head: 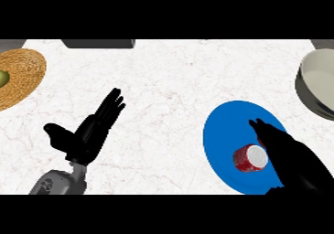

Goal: Pick the can from the plate and place it in the bowl

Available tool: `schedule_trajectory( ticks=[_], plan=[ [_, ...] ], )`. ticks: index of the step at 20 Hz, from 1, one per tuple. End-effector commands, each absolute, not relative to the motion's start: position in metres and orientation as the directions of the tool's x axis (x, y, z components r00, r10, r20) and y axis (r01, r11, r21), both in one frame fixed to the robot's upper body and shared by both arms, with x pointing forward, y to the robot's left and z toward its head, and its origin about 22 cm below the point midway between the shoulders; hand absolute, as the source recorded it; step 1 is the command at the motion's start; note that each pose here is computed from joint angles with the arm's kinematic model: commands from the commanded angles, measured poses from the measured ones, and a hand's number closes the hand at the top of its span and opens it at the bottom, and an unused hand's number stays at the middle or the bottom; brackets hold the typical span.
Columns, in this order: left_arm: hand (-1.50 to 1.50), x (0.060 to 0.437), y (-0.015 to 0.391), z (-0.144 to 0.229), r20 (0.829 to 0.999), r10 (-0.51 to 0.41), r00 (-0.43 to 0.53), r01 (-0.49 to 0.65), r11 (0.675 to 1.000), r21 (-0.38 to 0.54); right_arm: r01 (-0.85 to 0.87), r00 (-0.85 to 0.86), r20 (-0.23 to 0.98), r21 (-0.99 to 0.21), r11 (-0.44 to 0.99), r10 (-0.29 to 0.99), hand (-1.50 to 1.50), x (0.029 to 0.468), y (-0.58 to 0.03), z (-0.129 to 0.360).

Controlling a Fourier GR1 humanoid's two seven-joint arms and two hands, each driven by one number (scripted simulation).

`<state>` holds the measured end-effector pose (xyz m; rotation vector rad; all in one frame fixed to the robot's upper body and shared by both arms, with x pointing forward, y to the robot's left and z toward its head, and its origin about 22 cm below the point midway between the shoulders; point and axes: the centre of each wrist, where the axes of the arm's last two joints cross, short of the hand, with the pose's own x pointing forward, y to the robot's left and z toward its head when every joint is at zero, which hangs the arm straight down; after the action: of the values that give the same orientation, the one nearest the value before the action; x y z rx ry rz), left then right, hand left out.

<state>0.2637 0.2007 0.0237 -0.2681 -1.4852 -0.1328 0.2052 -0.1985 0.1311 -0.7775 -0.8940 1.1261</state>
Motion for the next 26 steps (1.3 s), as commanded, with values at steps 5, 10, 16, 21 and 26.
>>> schedule_trajectory(
  ticks=[5, 10, 16, 21, 26],
  plan=[
    [0.0, 0.269, 0.197, 0.017, 0.992, 0.074, 0.102, 0.25, 0.963, -0.097, -0.429, 0.229, 0.085, -0.885, 0.179, 0.97, -1.5, 0.221, -0.162, 0.12],
    [0.0, 0.275, 0.2, 0.036, 0.991, 0.096, 0.094, 0.237, 0.965, -0.116, -0.438, 0.247, 0.072, -0.881, 0.177, 0.966, -1.5, 0.212, -0.176, 0.097],
    [0.0, 0.264, 0.2, 0.03, 0.994, 0.07, 0.079, 0.245, 0.966, -0.087, -0.42, 0.253, 0.076, -0.889, 0.181, 0.964, -1.5, 0.225, -0.162, 0.1],
    [0.0, 0.269, 0.215, 0.009, 0.993, 0.076, 0.09, 0.238, 0.967, -0.095, -0.414, 0.263, 0.082, -0.89, 0.189, 0.961, -1.5, 0.211, -0.175, 0.09],
    [0.0, 0.276, 0.21, 0.017, 0.991, 0.078, 0.104, 0.227, 0.969, -0.1, -0.403, 0.269, 0.108, -0.89, 0.214, 0.957, -1.5, 0.224, -0.195, 0.066]
  ],
)
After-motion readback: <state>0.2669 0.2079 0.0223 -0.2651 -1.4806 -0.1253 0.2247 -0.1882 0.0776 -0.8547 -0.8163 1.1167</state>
